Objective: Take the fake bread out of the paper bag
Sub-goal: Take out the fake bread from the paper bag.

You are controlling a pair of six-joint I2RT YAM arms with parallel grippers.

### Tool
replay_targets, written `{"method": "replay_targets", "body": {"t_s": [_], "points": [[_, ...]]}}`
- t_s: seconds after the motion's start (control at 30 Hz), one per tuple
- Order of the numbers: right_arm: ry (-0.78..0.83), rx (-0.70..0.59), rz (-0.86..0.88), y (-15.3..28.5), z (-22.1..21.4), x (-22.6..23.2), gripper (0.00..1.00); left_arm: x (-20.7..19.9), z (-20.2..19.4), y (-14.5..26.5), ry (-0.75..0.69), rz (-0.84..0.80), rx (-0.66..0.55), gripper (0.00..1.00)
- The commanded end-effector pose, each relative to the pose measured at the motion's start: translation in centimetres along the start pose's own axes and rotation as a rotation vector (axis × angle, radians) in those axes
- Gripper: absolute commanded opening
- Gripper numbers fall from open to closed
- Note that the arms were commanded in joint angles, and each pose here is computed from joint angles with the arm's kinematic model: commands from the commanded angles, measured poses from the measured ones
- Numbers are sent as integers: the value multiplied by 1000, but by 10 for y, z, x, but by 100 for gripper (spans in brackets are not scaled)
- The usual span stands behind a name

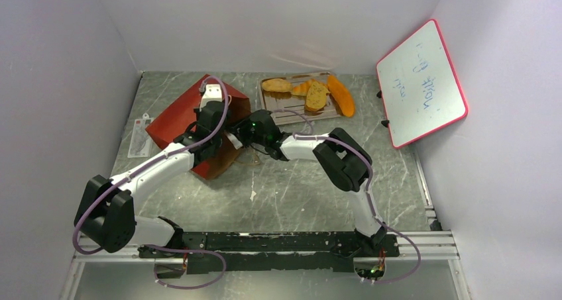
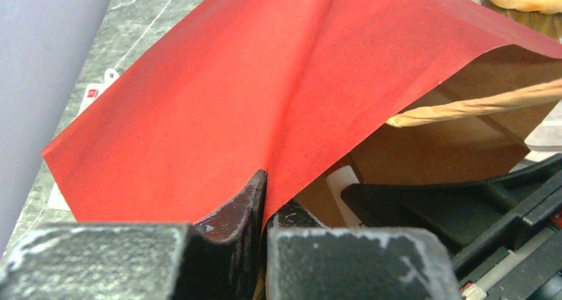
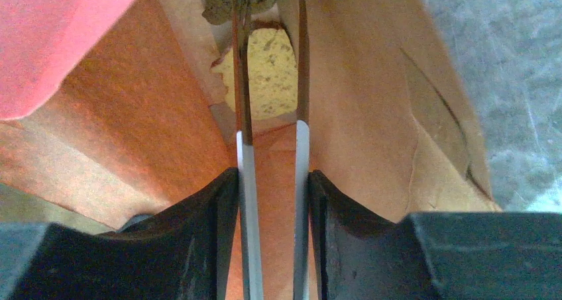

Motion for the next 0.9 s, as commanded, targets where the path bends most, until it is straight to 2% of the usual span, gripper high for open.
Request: {"method": "replay_targets", "body": {"t_s": [0.0, 0.53, 0.87], "points": [[-10, -10, 46, -11, 11, 9, 44, -9, 3, 3, 23, -38, -11, 7], [112, 78, 76, -28, 30, 1, 45, -16, -4, 7, -42, -110, 1, 7], [192, 65, 100, -11, 31, 10, 45, -13, 1, 16, -67, -159, -8, 7]]}}
Point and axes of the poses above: each gripper's point midway between its finger pads, its own y axis back along the fingers, its own x axis along the line the jaws close on, z = x × y, the point moved 4 cm from there along y, back along the fingers, and after that the axes turned 3 degrees about -y, right-handed, at the moved point
